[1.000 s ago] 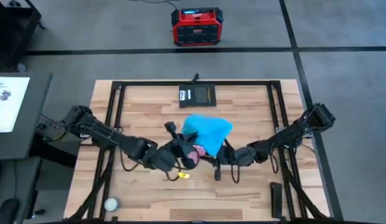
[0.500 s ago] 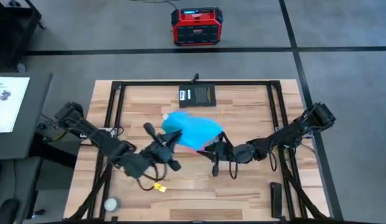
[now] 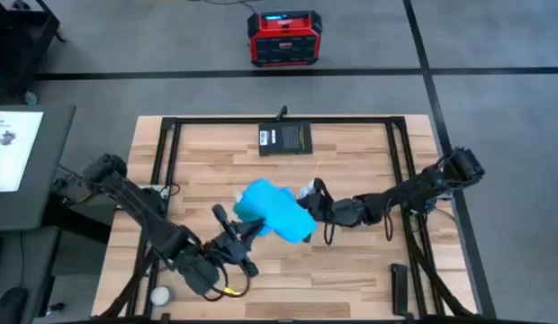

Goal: Apply microfiber cloth
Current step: Wipe the back of the cellphone with the microfiber cloth, then put the cellphone to the right of the spray bottle

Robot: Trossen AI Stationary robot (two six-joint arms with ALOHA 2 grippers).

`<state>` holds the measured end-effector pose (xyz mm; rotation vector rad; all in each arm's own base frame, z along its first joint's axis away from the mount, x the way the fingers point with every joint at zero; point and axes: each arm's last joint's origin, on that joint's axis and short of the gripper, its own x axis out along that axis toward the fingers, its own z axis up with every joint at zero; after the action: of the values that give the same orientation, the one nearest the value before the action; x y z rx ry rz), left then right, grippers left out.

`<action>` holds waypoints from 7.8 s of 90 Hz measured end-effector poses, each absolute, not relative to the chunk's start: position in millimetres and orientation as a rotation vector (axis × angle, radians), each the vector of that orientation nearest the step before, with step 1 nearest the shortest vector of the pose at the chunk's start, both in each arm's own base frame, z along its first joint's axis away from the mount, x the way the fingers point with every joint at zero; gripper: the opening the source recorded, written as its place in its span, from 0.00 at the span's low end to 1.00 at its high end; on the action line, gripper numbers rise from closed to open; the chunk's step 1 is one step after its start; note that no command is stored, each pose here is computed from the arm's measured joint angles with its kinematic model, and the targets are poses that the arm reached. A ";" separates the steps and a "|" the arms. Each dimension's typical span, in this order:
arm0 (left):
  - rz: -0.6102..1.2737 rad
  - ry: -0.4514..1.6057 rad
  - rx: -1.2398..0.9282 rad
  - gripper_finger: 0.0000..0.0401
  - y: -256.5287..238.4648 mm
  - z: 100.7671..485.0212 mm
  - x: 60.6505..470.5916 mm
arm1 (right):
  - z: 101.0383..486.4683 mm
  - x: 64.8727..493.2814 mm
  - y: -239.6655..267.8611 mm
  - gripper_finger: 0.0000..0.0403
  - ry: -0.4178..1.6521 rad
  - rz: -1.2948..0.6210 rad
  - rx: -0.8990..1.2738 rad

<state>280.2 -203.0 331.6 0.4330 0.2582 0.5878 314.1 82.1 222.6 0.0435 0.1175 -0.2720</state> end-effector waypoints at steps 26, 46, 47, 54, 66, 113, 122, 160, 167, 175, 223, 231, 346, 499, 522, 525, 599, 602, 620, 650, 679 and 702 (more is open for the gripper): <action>0.619 0.288 0.364 0.00 -198.8 315.0 278.5 | 242.3 306.4 78.8 0.02 0.062 -0.270 0.033; 0.654 0.296 0.343 0.00 -190.3 312.4 282.1 | 249.6 305.3 81.2 0.02 0.009 -0.242 0.037; 0.656 0.297 0.344 0.00 -189.6 312.4 282.6 | 249.6 305.3 81.3 0.02 0.009 -0.240 0.037; 0.670 0.300 0.345 0.00 -185.4 312.5 285.3 | 252.6 305.9 83.9 0.02 0.002 -0.225 0.040; 0.697 0.311 0.342 0.00 -176.1 312.0 291.0 | 260.5 307.2 89.6 0.02 -0.022 -0.194 0.045; 0.701 0.367 0.368 0.00 -169.5 285.2 321.4 | 270.8 308.3 96.2 0.02 -0.050 -0.181 0.012; 0.698 0.345 0.381 0.00 -162.0 306.9 313.9 | 271.2 308.1 96.9 0.02 -0.052 -0.182 0.013; 0.634 0.318 0.403 0.00 -153.1 324.5 322.7 | 268.9 308.1 97.9 0.02 -0.032 -0.171 0.008; 0.651 0.336 0.392 0.00 -155.3 309.0 331.4 | 265.8 308.0 98.0 0.02 -0.011 -0.173 -0.002; 0.669 0.345 0.401 0.00 -155.9 301.5 335.9 | 263.4 307.9 97.9 0.02 0.008 -0.175 -0.004; 0.642 0.250 0.542 0.00 -136.8 373.6 303.8 | 269.9 307.3 99.7 0.02 -0.033 -0.167 0.034; 0.644 0.249 0.551 0.00 -134.5 377.5 301.1 | 268.5 307.3 99.8 0.02 -0.024 -0.167 0.036; 0.585 0.341 0.447 0.00 -164.9 338.0 207.3 | 258.7 304.4 108.9 0.02 0.065 -0.120 -0.017; 0.554 0.204 -0.223 0.00 -99.1 84.8 117.9 | 251.8 303.1 110.2 0.03 0.132 -0.115 -0.038; 0.594 0.174 -0.360 0.04 -98.3 62.3 123.2 | 251.3 302.9 109.8 0.03 0.137 -0.129 -0.047; 0.592 0.167 -0.359 0.06 -101.5 61.9 126.9 | 251.3 302.9 109.8 0.03 0.137 -0.129 -0.047; 0.211 0.032 0.090 0.25 -103.0 196.3 128.3 | 257.0 289.9 111.3 0.03 0.193 -0.196 -0.132; 0.210 0.045 0.086 0.25 -101.5 195.3 126.9 | 257.1 285.1 112.9 0.03 0.219 -0.216 -0.143; 0.210 0.060 0.079 0.24 -99.3 194.2 124.9 | 255.0 249.0 125.0 0.03 0.353 -0.342 -0.162; 0.208 0.058 0.067 0.24 -99.5 194.2 125.1 | 224.8 185.1 130.9 0.03 0.549 -0.558 -0.050; 0.209 0.057 0.050 0.24 -99.5 194.1 125.1 | 173.1 139.9 124.3 0.03 0.588 -0.668 0.161; 0.210 0.057 0.033 0.24 -99.5 193.9 125.1 | 145.1 133.7 120.2 0.03 0.549 -0.649 0.297</action>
<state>125.1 -99.5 193.9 0.0333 0.0567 0.2103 133.7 120.2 145.1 0.2973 0.5489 -0.6491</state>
